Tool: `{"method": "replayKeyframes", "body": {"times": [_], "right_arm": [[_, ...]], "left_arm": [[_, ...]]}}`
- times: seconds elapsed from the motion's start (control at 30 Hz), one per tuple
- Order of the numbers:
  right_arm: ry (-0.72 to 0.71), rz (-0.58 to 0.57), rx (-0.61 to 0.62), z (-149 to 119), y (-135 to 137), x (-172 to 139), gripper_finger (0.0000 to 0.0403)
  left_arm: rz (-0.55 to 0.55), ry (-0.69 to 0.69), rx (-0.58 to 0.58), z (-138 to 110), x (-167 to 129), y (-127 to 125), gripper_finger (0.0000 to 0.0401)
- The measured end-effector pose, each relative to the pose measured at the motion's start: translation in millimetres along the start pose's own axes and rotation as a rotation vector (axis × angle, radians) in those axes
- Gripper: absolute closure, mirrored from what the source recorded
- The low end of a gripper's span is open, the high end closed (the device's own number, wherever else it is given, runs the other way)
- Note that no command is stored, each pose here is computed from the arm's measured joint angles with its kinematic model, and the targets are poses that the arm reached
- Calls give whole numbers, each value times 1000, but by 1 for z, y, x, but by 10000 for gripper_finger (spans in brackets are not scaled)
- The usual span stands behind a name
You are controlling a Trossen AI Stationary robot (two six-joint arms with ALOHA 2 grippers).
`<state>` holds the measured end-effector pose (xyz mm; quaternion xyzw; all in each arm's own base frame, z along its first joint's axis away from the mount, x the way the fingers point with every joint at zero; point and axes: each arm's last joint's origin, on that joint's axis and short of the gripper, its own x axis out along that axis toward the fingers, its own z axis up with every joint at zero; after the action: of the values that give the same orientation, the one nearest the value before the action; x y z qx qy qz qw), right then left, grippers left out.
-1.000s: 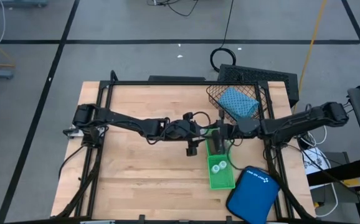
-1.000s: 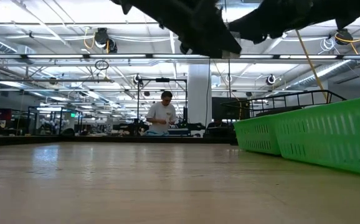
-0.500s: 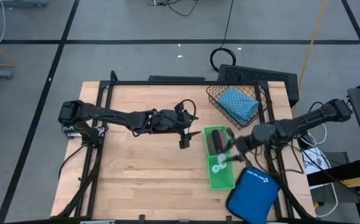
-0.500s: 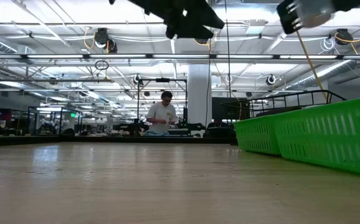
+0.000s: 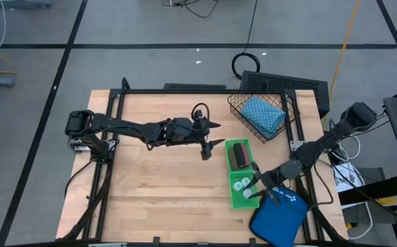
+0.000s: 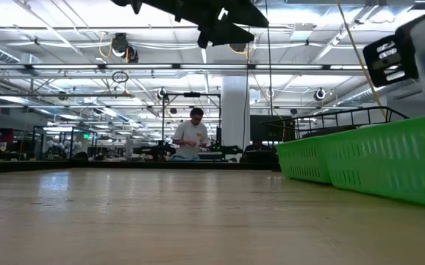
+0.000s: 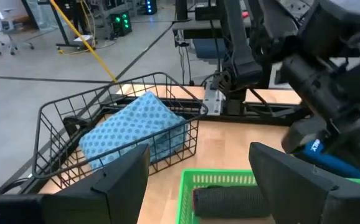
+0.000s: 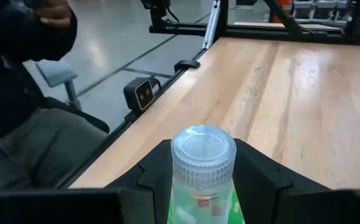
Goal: Pick & Place Medicine items
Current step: Put the transparent pill bottle into the bottom green basket
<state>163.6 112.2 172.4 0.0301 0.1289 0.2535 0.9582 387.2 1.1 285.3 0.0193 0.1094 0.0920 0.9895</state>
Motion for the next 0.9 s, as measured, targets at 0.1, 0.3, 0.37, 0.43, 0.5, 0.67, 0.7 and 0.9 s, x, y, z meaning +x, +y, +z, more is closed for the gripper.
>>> {"method": "replayKeyframes", "body": {"times": [0.1, 0.3, 0.37, 0.43, 0.5, 0.67, 0.7, 0.9], "right_arm": [[2, 1, -21, -9, 5, 6, 279], [17, 20, -77, -23, 9, 21, 279], [14, 20, -78, -26, 9, 24, 279], [0, 21, -87, -27, 8, 27, 279], [-12, 19, -103, -27, 7, 28, 279], [10, -13, -103, -32, 0, 32, 279], [21, -19, -95, -34, -1, 33, 279], [69, -31, -86, -41, -4, 41, 279]], "left_arm": [[-3, -7, -6, 1, 0, -1, 122], [-4, -5, -26, 1, 0, -2, 120], [-4, -6, -26, 1, 0, -2, 122], [-3, -9, -27, 1, 0, -2, 123], [-3, -14, -28, 1, 0, -2, 122], [-3, -35, -32, 3, 0, -2, 123], [-3, -36, -32, 4, 0, -2, 123], [-3, -36, -32, 3, 0, -2, 125]]}}
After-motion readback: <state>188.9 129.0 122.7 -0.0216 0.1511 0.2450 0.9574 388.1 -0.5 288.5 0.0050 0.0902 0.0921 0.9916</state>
